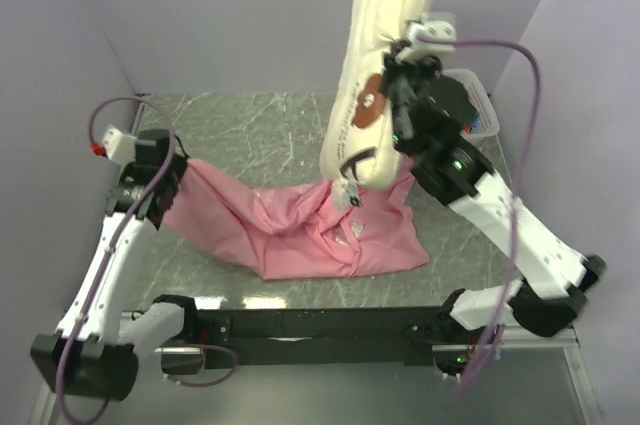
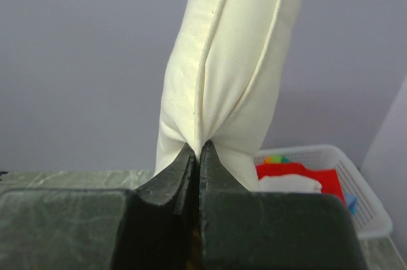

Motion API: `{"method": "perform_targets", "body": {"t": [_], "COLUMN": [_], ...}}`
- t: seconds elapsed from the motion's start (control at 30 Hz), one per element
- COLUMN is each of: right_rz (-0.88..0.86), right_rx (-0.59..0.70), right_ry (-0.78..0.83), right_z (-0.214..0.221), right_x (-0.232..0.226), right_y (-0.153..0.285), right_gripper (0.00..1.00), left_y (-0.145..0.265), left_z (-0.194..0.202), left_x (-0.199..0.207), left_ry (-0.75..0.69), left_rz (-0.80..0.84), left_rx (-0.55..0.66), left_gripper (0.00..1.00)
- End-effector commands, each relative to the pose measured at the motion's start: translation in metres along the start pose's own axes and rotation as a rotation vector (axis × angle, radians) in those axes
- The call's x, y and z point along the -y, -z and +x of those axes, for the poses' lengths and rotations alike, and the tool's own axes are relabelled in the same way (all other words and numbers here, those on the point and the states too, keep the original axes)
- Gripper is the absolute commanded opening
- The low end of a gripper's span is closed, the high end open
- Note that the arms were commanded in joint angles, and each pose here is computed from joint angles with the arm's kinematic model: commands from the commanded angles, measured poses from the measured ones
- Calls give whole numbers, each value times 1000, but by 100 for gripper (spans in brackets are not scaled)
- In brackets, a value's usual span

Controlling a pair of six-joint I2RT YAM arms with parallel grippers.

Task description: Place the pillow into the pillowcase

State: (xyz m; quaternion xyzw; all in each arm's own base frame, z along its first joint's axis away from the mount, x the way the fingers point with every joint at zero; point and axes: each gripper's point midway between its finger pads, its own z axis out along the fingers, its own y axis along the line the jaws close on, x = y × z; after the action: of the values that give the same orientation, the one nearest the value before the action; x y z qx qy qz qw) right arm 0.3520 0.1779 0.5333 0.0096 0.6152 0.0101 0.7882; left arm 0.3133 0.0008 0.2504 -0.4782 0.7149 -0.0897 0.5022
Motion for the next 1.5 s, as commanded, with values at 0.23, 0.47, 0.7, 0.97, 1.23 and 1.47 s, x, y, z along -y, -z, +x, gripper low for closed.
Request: {"method": "perform_targets", "body": {"t": [0.23, 0.47, 0.7, 0.97, 1.23, 1.47], "right_rz": [194, 208, 234, 274, 222, 226], "right_rx": [12, -81, -48, 8, 16, -8], "right_ry": [-361, -292, -226, -176, -184, -231], "right_z": [16, 51, 27, -2, -14, -1], "right_x": [110, 116, 113, 105, 101, 113], "right_y": [103, 116, 101, 80, 84, 102], "right_gripper": [0, 0, 0, 0, 0, 0], "left_y": [-76, -34, 6, -12, -82, -128], "left_z": [-52, -28, 135, 195, 174, 80], "left_x": [15, 61, 11, -29, -87, -106], "left_ry": [110, -81, -143, -170, -49, -13], "left_rz": [91, 263, 166, 56, -199, -365], "left_rx": [-48, -99, -300, -395, -326, -78], "left_gripper": [67, 89, 73, 48, 12, 6]}}
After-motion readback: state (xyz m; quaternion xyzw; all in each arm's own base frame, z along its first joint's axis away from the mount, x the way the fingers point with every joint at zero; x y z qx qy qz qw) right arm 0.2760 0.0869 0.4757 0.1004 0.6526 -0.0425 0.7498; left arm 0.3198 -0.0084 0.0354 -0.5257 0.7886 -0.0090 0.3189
